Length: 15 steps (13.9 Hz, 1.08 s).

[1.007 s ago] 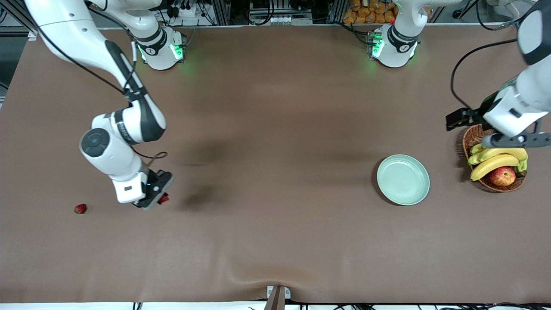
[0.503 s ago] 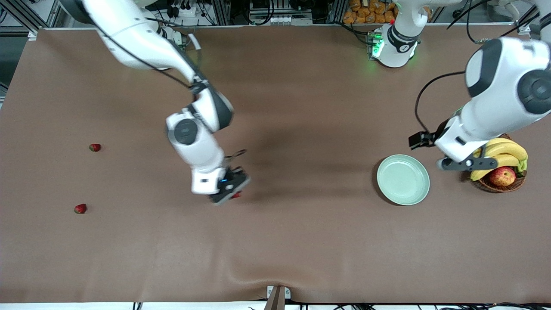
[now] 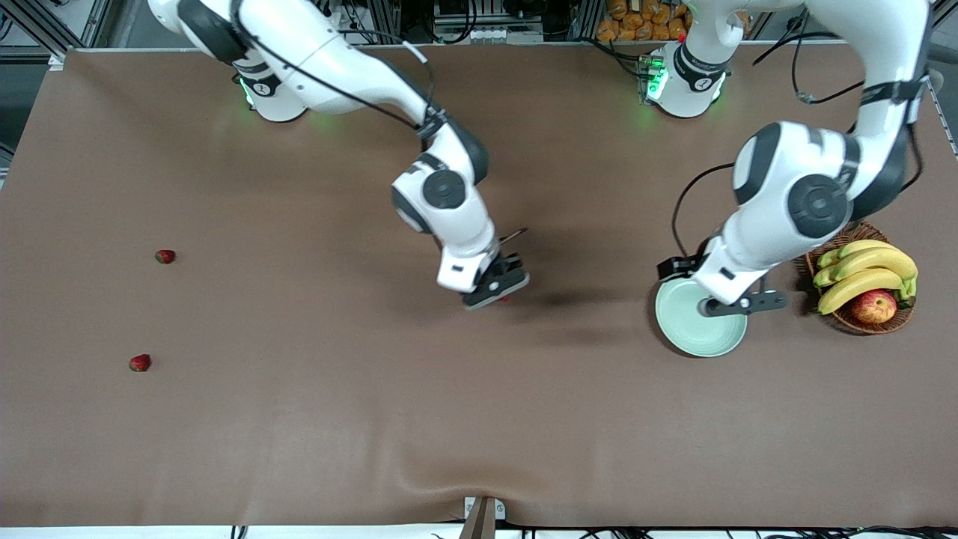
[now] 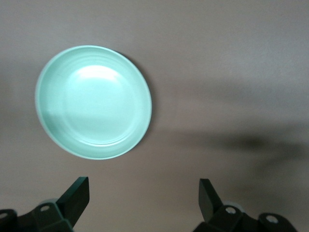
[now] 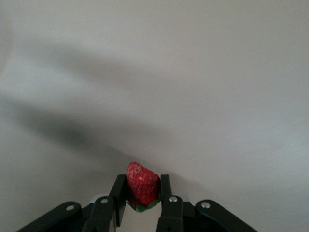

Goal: Collect all strawberries into plate
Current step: 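Carry the strawberry toward the middle while the left gripper approaches it, then grasp the strawberry with the left gripper from the right gripper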

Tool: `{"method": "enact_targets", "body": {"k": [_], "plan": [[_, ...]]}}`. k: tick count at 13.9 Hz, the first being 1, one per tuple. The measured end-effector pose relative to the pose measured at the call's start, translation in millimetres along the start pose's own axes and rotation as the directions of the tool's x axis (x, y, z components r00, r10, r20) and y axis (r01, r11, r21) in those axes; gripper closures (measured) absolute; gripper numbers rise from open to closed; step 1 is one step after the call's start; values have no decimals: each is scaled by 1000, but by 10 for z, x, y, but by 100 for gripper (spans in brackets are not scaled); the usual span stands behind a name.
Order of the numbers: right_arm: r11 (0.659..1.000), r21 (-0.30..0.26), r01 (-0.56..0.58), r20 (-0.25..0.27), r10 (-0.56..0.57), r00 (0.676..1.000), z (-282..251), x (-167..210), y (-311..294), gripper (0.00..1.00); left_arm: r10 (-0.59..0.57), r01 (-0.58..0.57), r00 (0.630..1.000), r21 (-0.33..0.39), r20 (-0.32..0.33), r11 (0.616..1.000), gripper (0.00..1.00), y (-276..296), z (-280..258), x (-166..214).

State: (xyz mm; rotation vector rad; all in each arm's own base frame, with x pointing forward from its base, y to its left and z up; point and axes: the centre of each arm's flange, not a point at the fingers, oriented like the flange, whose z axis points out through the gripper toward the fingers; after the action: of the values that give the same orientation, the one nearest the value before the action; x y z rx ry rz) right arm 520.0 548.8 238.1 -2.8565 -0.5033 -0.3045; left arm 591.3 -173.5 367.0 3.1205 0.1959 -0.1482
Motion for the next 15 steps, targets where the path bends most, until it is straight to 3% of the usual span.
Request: {"method": "enact_targets", "body": {"k": [4, 9, 11, 13, 15], "plan": [[997, 24, -73, 17, 73, 997, 306, -233, -527, 68, -56, 56, 998, -9, 10, 998, 0, 375, 454, -21], [995, 19, -97, 40, 96, 995, 583, -384, -672, 67, -92, 92, 996, -37, -14, 995, 0, 710, 763, -60], [995, 17, -101, 34, 100, 994, 570, -357, -656, 55, -140, 140, 990, -41, -10, 989, 0, 894, 881, -124], [994, 16, -110, 18, 109, 994, 476, -251, -622, 33, -175, 175, 985, -40, -2, 984, 0, 1099, 976, -199], [991, -24, -130, 39, 131, 991, 261, -77, -484, 13, -199, 199, 980, -35, 9, 979, 0, 1270, 1072, -264]]}}
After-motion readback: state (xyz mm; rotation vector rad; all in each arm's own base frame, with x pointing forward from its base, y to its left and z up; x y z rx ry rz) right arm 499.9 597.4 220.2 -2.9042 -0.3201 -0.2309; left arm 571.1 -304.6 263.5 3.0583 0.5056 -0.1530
